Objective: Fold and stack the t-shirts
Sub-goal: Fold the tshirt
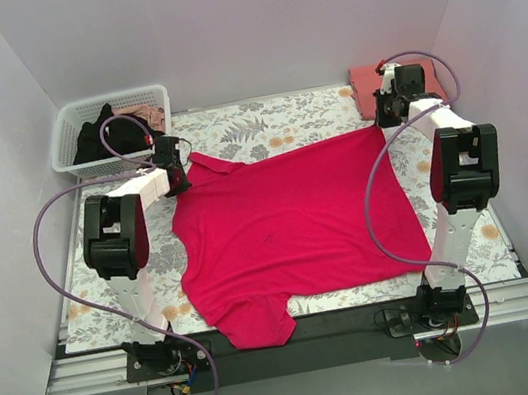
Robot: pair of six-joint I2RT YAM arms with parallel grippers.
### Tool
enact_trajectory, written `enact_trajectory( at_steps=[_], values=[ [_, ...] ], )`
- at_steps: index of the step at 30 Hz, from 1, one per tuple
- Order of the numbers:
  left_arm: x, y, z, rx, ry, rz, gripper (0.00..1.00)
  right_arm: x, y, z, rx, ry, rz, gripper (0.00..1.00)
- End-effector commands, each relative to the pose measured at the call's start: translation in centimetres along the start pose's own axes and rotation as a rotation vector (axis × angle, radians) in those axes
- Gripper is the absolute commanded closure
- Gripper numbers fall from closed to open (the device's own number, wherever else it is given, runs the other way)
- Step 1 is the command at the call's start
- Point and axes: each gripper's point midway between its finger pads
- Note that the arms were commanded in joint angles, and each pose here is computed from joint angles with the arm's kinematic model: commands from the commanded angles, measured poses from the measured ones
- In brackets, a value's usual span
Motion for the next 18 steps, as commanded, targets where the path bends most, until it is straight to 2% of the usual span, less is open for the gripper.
enact_trajectory(
  at_steps=[1,18],
  values=[
    [2.1,1.3,2.8,0.001,-0.072,-0.024,1.00,2.3,-0.7,2.3,-0.019,-0.070,-0.017,0.99],
    [4.1,2.2,7.4,-0.025,-0.202,-0.043,1.00,0.9,-0.6,5.4,-0.014,-0.084,-0.097,0.99]
  ],
)
Point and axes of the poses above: each gripper's point midway between its finger pads, its own z axis back along the fingers, its own y axis along the line the jaws close on, x = y × z, and after that the axes turned 8 degrees about -z, right-handed
